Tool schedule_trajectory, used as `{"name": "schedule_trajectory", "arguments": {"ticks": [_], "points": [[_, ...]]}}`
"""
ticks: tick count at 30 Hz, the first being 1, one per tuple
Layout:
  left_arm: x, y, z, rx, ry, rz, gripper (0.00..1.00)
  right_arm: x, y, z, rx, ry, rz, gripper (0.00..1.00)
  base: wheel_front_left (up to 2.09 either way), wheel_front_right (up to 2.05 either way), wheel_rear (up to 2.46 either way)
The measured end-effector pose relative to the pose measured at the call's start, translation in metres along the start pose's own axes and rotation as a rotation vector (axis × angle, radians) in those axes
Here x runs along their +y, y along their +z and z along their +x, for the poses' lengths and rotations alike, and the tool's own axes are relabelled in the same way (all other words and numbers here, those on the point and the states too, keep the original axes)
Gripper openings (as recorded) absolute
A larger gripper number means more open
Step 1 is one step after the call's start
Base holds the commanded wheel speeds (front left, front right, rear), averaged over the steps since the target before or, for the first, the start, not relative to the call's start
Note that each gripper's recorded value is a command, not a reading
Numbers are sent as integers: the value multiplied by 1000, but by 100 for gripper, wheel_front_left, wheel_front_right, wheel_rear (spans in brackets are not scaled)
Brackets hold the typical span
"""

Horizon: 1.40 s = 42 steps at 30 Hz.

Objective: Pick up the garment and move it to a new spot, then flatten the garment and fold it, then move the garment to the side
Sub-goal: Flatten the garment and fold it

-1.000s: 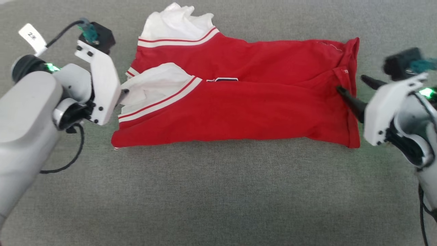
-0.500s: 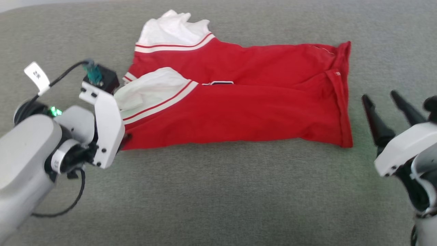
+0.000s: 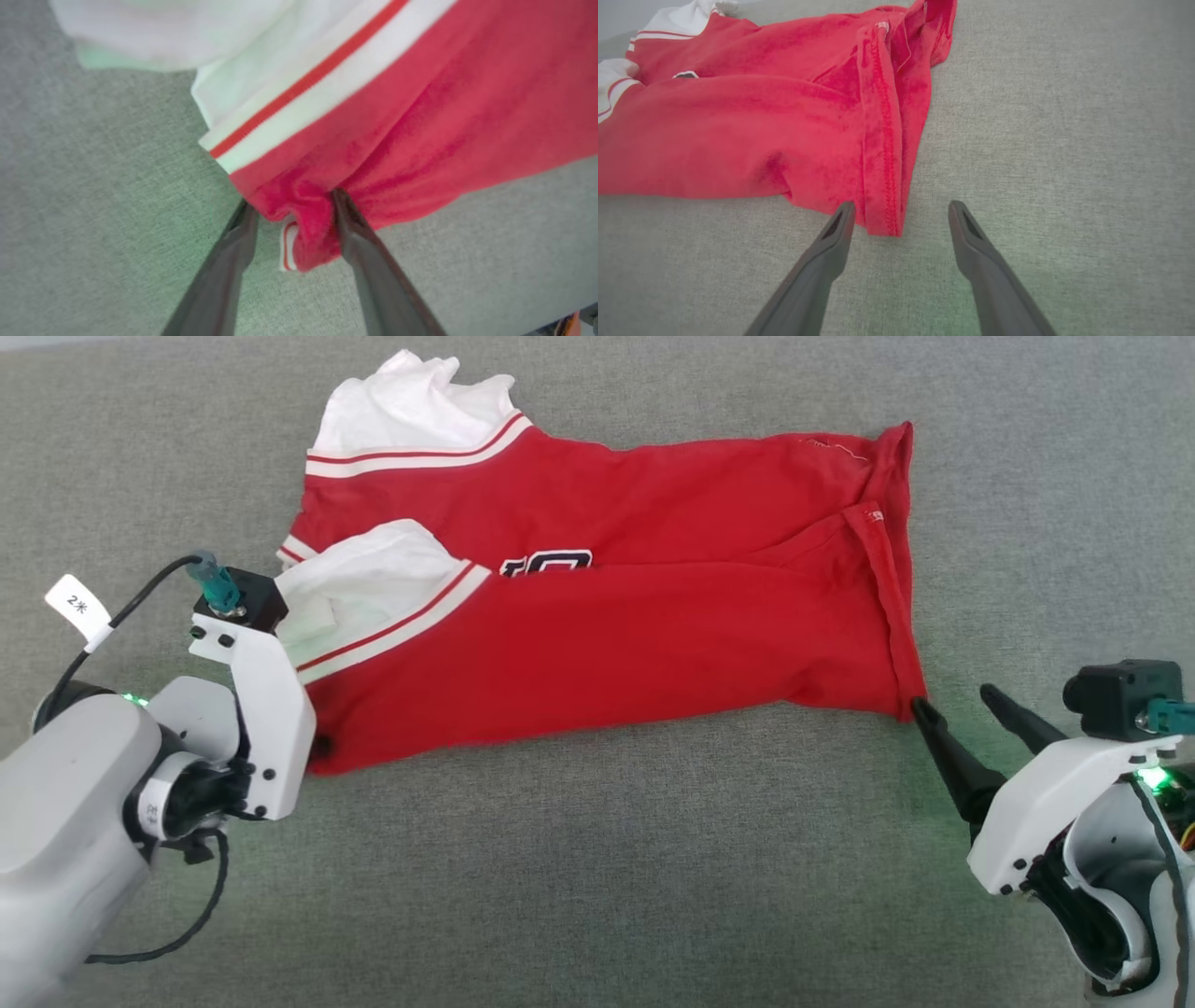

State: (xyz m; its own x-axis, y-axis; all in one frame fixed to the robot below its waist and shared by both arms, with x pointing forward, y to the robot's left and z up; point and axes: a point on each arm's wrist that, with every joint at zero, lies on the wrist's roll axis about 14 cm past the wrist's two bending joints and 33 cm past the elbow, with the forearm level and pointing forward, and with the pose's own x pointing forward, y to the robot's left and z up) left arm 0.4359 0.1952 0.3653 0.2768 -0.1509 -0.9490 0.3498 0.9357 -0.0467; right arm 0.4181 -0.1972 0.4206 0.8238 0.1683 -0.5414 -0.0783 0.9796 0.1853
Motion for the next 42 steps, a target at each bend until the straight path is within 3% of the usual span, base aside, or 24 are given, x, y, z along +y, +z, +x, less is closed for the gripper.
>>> {"name": "schedule_trajectory", "arguments": {"ticks": [11, 18, 19, 20, 21, 30, 42], "points": [[-7, -3, 3, -11, -37, -28, 0, 7, -7, 27, 169, 34, -4, 100, 0, 0, 0], [-7, -4, 6, -19, -49, -42, 0, 11, -25, 54, 359, 39, -61, 100, 0, 0, 0], [-7, -4, 7, -18, -49, -45, 0, 12, -28, 57, 386, 44, -64, 77, 0, 0, 0], [-6, -5, 7, -19, -49, -49, 0, 15, -30, 59, 412, 55, -66, 24, 0, 0, 0], [-5, -5, 7, -20, -48, -53, 0, 17, -33, 61, 438, 65, -78, 0, 0, 0, 0], [-3, -3, 0, -53, -46, -55, 0, 17, -21, 58, 468, 111, -120, 0, 0, 0, 0], [2, -34, -33, -14, 2, -65, 0, 0, -32, 3, 577, 137, -142, 0, 0, 0, 0]]}}
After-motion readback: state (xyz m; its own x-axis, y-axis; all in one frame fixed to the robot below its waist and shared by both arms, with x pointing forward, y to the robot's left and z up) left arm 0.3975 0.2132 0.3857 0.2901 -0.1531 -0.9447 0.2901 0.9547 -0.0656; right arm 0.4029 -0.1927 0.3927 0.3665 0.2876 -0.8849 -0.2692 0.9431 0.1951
